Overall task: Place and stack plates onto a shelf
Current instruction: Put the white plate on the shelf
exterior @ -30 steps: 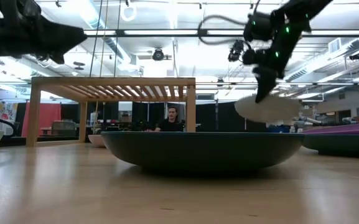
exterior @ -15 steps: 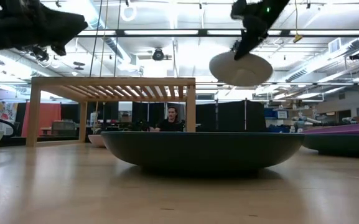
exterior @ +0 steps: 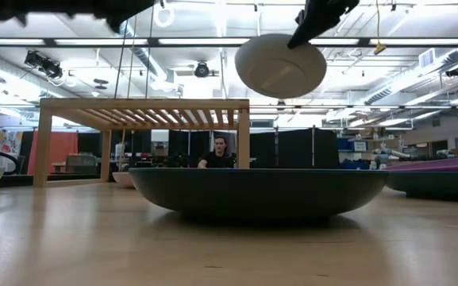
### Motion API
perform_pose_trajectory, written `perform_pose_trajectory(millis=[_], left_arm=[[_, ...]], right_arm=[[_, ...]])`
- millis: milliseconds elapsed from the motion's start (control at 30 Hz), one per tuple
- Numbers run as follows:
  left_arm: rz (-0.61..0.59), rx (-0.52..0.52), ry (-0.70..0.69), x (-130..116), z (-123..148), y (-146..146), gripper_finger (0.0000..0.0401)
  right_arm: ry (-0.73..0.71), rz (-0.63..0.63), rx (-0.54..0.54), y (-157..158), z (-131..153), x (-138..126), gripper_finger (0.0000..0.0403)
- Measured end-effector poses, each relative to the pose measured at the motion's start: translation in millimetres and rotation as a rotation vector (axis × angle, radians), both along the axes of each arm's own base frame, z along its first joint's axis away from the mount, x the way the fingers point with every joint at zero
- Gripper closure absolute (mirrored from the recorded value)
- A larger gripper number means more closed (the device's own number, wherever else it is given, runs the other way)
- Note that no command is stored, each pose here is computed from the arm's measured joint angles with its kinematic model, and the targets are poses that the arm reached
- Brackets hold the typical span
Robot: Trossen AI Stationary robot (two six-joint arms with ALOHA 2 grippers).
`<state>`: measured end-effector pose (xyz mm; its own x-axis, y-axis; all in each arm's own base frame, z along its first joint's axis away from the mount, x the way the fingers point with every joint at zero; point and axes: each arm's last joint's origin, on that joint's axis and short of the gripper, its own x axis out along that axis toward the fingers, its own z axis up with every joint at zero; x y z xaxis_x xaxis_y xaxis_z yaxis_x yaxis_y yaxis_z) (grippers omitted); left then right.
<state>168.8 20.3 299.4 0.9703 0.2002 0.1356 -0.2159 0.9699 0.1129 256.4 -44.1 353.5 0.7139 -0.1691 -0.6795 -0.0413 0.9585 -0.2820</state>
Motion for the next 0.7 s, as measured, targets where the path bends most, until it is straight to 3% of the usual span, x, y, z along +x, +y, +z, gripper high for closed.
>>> perform_pose_trajectory(millis=[333,567,700], left_arm=[[0.002,0.145,0.279,74,46,8,0.0282],[-0.017,0.188,0.452,115,61,12,0.0282],[-0.089,0.190,0.531,129,63,12,0.0282]], right_arm=[[0.007,0.149,-0.054,26,0,3,0.0384],[0.007,0.203,-0.054,40,0,4,0.0384],[0.013,0.232,-0.054,47,0,3,0.0384]])
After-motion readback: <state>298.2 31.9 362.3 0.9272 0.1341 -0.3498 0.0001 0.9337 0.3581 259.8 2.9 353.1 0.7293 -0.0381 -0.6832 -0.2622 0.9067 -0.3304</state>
